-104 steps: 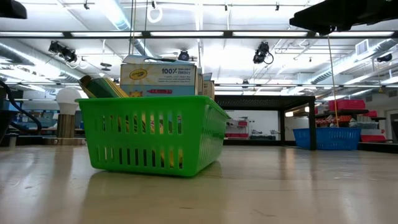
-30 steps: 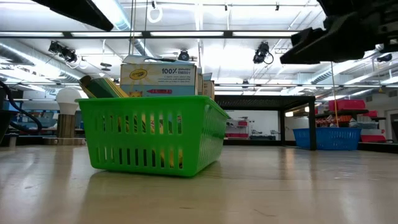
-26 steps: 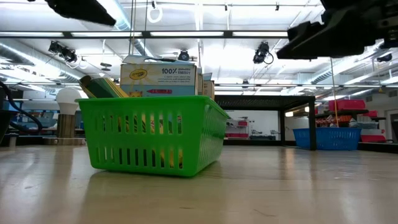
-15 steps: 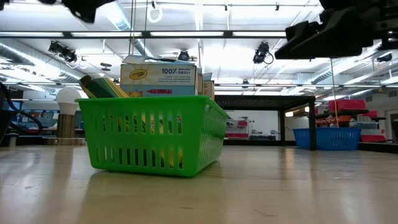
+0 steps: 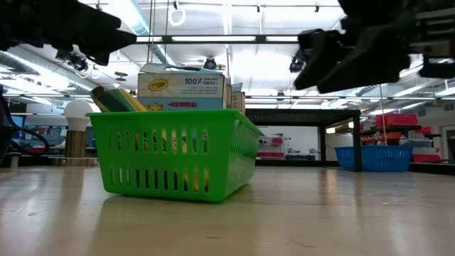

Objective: Pick & Place Office Desk Supplies
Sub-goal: Put the green bin on the shelf

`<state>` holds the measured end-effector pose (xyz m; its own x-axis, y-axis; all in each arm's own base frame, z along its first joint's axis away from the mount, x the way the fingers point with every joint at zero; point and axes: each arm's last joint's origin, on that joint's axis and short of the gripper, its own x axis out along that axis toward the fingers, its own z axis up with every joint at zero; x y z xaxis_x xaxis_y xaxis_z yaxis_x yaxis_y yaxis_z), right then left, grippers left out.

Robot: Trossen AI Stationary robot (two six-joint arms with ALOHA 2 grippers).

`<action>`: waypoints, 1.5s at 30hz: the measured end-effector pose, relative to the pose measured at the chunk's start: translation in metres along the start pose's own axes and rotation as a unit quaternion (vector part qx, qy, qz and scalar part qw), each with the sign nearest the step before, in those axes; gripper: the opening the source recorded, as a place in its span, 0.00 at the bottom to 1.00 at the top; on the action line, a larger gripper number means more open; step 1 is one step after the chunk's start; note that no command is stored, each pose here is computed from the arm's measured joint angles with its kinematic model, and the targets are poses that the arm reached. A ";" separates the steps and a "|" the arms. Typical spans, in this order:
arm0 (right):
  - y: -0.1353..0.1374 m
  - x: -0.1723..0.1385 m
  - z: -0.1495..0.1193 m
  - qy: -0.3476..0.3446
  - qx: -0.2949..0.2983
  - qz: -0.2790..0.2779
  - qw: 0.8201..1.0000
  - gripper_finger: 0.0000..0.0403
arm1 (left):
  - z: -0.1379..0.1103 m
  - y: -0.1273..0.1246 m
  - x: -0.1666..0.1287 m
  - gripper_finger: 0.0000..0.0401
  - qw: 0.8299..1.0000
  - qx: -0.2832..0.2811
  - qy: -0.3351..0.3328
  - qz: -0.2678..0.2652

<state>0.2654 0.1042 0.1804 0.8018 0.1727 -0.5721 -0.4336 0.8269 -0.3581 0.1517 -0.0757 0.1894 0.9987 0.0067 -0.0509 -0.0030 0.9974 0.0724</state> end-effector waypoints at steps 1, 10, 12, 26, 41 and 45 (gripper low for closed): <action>0.000 0.004 0.003 0.003 -0.009 0.001 1.000 0.43 | 0.000 0.001 0.001 0.53 1.000 -0.001 0.001 -0.005; -0.003 0.036 0.023 0.039 -0.054 0.053 0.996 0.43 | -0.004 0.008 0.006 0.53 1.000 0.005 0.018 -0.018; -0.003 0.044 0.028 0.047 -0.065 0.061 0.995 0.43 | -0.005 0.009 0.006 0.53 1.000 0.007 0.020 -0.020; -0.007 0.061 0.031 0.065 -0.118 0.090 0.987 0.43 | -0.004 0.010 0.007 0.53 1.000 0.018 0.016 -0.017; -0.021 0.075 0.031 0.065 -0.153 0.108 0.980 0.42 | -0.003 0.010 0.007 0.53 1.000 0.019 0.013 -0.017; -0.018 0.084 0.025 0.083 -0.157 0.123 0.976 0.38 | -0.003 0.010 0.007 0.53 1.000 0.018 0.010 -0.017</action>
<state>0.3511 0.1177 0.1574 0.5910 0.2339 -0.7721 -0.7304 0.5615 -0.3890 0.1584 -0.0654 0.1870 0.9969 -0.0249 -0.0748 0.0328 0.9939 0.1056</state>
